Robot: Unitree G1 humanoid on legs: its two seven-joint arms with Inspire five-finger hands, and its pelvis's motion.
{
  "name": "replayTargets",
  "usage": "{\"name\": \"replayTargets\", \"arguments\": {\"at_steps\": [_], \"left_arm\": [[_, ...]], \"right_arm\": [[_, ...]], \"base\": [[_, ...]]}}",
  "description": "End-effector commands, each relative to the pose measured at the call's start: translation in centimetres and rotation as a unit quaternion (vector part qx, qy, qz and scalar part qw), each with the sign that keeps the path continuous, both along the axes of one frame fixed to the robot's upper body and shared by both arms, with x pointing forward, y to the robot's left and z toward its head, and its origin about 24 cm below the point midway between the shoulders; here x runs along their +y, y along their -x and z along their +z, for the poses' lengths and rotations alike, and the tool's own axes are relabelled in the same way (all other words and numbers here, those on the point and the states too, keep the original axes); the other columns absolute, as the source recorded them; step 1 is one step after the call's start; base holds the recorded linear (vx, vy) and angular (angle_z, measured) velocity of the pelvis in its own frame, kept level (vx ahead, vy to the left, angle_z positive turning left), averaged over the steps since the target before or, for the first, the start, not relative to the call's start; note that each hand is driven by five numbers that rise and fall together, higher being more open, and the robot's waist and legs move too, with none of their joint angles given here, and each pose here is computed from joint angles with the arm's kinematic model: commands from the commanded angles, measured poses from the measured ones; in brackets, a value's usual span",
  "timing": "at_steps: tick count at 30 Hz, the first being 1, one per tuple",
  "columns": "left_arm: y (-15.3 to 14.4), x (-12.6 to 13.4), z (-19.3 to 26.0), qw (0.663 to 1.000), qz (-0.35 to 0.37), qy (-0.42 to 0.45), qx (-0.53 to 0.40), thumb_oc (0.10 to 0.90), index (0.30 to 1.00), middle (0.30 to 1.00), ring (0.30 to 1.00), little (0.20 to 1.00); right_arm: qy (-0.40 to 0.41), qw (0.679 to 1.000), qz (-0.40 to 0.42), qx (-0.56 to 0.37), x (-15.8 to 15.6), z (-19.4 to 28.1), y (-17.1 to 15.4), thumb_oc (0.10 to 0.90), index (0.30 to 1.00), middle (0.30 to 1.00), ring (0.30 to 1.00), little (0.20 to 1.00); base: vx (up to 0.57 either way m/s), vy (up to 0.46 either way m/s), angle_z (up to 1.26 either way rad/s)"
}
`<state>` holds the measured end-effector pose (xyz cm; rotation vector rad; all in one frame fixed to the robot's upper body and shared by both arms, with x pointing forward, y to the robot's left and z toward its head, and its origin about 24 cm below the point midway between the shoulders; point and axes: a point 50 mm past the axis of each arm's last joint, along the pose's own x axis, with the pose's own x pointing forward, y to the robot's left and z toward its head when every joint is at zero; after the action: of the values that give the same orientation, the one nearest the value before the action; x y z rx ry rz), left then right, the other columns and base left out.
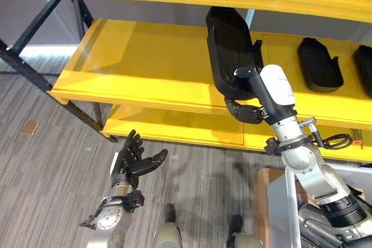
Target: Move parts from the plastic box to the shelf.
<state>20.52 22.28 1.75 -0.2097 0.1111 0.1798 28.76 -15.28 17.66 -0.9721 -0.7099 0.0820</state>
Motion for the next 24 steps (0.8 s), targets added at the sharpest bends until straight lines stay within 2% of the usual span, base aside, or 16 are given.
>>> {"name": "replayTargets", "arguments": {"at_steps": [1, 8, 10, 24], "left_arm": [[-1.0, 0.4, 4.8, 0.992, -0.026, -0.024, -0.119, 0.900, 1.000, 1.000, 1.000, 1.000], [-1.5, 0.5, 5.9, 0.989, -0.045, -0.033, -0.140, 0.900, 1.000, 1.000, 1.000, 1.000], [-1.7, 0.6, 6.4, 0.987, -0.051, -0.040, -0.149, 0.900, 1.000, 1.000, 1.000, 1.000], [-2.0, -0.4, 6.6, 0.983, -0.093, -0.030, -0.154, 0.900, 1.000, 1.000, 1.000, 1.000]], "right_arm": [[-0.069, 0.988, 0.035, -0.135, 1.6, 6.6, -0.7, 0.400, 0.300, 0.300, 0.300, 0.300], [-0.036, 0.986, 0.011, -0.163, 1.8, 9.8, -3.0, 0.400, 0.300, 0.300, 0.300, 0.300], [-0.003, 0.985, -0.020, -0.173, 1.2, 11.5, -4.1, 0.400, 0.300, 0.300, 0.300, 0.300], [0.078, 0.967, -0.141, -0.199, -2.1, 17.8, -6.8, 0.400, 0.300, 0.300, 0.300, 0.300]], "base": [[-0.07, 0.010, 0.15], [-0.11, 0.030, 0.01], [-0.12, 0.056, 0.00], [-0.03, 0.019, 0.00]]}}
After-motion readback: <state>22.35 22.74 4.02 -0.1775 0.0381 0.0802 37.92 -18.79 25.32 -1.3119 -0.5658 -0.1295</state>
